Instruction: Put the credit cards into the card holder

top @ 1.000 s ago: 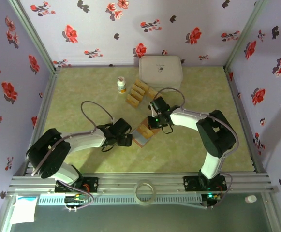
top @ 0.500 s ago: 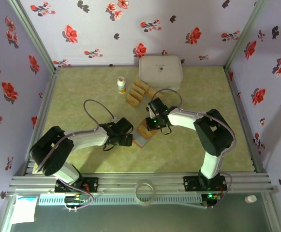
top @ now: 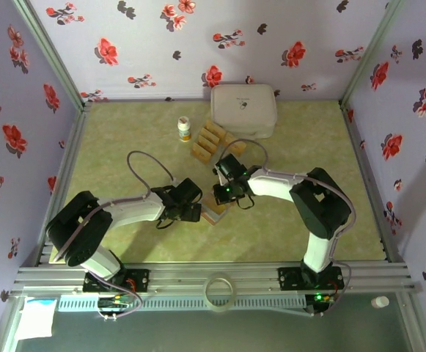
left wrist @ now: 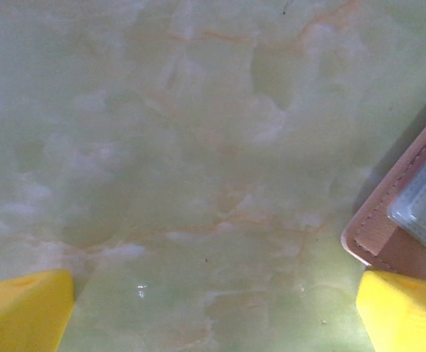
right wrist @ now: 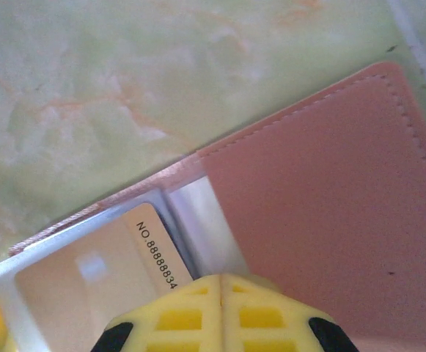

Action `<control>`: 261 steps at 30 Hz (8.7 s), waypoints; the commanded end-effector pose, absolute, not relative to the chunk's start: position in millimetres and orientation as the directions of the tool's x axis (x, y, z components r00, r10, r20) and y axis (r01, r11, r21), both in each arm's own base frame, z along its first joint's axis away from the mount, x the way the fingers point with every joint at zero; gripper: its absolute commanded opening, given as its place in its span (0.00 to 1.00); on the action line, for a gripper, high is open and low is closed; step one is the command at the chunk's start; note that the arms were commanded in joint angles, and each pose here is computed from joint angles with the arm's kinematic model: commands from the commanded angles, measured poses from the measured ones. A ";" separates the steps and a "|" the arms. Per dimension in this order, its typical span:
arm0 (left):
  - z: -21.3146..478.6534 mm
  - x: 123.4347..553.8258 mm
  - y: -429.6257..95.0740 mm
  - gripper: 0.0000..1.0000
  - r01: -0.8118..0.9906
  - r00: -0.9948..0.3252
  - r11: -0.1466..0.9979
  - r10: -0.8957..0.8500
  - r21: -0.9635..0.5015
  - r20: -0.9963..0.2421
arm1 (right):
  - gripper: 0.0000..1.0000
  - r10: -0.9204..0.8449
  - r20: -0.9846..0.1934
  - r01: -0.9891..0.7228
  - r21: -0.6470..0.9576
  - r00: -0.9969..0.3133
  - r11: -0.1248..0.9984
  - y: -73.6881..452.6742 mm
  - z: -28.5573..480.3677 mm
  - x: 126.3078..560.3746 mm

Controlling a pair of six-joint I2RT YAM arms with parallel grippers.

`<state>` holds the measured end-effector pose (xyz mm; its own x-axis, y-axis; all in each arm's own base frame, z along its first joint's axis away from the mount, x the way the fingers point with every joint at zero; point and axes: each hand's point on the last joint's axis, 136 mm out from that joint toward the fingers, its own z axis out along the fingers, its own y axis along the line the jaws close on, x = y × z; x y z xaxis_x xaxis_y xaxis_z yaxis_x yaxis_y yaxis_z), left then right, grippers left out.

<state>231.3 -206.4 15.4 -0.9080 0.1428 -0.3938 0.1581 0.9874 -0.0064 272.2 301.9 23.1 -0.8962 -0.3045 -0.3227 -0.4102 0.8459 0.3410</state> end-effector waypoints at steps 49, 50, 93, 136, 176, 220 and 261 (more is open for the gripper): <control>54.7 239.9 -181.9 1.00 0.031 -0.909 0.973 -0.068 -0.230 -0.410 | 0.42 -0.014 -0.401 -0.164 0.342 -0.916 0.925 217.0 47.6 311.0; 52.6 237.3 -184.2 1.00 0.031 -0.910 0.972 -0.069 -0.234 -0.408 | 0.46 -0.010 -0.401 -0.157 0.337 -0.916 0.928 214.4 45.5 312.0; 41.1 238.3 -224.5 1.00 0.106 -0.922 0.938 -0.031 -0.330 -0.386 | 0.00 0.229 -0.440 0.077 0.337 -0.868 0.938 187.6 22.4 265.1; 37.4 242.4 -195.6 1.00 0.003 -0.924 0.961 -0.103 -0.277 -0.367 | 0.00 0.031 -0.407 -0.172 0.452 -0.913 0.875 265.5 64.4 243.1; 35.1 239.5 -182.2 1.00 0.021 -0.927 0.969 -0.073 -0.245 -0.369 | 0.00 -0.072 -0.368 -0.233 0.414 -0.927 0.880 321.7 36.3 235.8; 40.7 236.0 -228.2 1.00 0.141 -0.927 0.908 -0.018 -0.394 -0.374 | 0.43 0.028 -0.408 -0.139 0.373 -0.912 0.917 255.5 44.0 250.1; 111.9 250.0 -332.8 1.00 0.321 -0.866 0.738 -0.025 -0.594 -0.499 | 0.22 0.111 -0.360 -0.067 0.448 -0.926 0.892 251.7 25.1 259.6</control>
